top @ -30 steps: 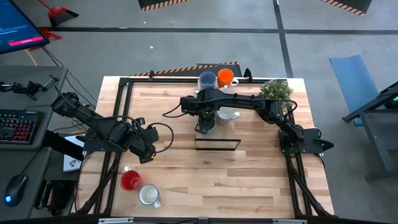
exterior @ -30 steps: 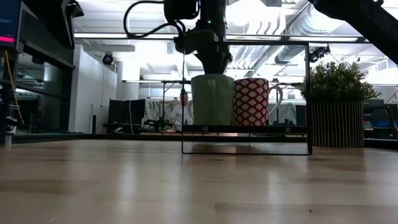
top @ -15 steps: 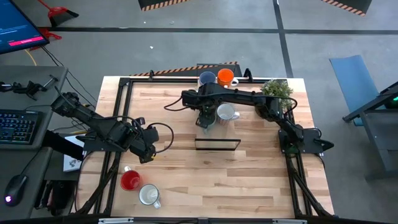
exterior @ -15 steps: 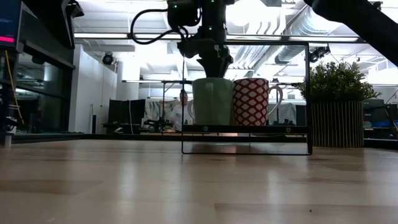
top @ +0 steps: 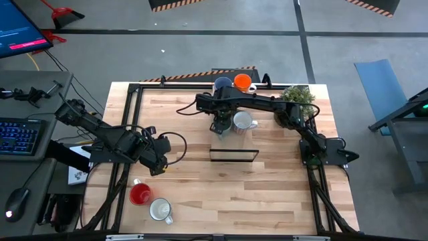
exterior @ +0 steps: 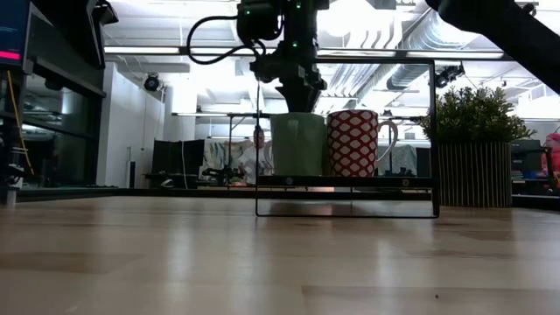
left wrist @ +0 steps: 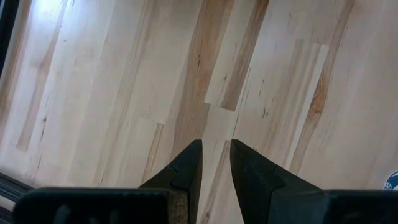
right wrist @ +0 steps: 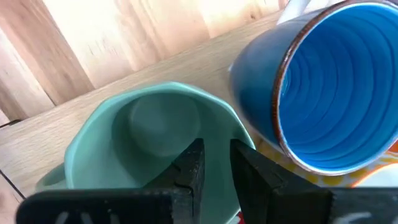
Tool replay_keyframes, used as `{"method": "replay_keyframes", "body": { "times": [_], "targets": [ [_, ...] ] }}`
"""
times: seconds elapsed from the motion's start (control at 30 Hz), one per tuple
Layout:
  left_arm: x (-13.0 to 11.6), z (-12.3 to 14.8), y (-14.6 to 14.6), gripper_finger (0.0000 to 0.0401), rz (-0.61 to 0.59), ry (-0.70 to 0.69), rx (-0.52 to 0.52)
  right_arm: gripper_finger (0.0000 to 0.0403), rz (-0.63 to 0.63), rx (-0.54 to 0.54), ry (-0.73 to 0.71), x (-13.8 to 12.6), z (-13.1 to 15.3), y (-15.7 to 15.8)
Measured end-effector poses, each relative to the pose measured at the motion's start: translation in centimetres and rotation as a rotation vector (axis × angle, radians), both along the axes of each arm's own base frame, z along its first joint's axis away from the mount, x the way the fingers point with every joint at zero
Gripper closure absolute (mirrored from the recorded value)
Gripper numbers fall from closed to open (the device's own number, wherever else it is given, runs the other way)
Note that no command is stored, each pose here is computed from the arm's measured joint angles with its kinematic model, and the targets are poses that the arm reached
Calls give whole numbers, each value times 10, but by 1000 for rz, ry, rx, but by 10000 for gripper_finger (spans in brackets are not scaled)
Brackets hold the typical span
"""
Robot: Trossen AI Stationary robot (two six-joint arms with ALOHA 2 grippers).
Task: Place coffee mugs
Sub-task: Put the green mug on the shelf next to the dark blue mug, then put the red mug on the shelf next to the green mug
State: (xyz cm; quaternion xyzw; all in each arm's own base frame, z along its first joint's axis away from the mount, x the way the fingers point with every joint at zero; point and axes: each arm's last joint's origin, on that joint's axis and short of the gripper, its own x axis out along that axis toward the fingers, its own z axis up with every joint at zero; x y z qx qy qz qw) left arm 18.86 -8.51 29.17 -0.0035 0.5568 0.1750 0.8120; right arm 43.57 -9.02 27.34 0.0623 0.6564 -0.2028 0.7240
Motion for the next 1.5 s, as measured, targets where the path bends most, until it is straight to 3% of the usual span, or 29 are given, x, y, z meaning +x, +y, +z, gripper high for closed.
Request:
{"method": "replay_keyframes", "body": {
  "times": [1.0, 1.13, 1.27, 1.5],
  "targets": [
    [0, 0, 0, 327, 1, -1, -1, 336, -112, -38, 26, -4, 0, 1],
    [0, 0, 0, 327, 1, -1, -1, 336, -13, 36, 0, -1, 4, 14],
    [0, 0, 0, 327, 1, -1, -1, 336, 43, 13, -62, 0, 22, 30],
    [0, 0, 0, 327, 14, -9, -5, 336, 23, -23, -83, -19, 51, 62]
  ]
}}
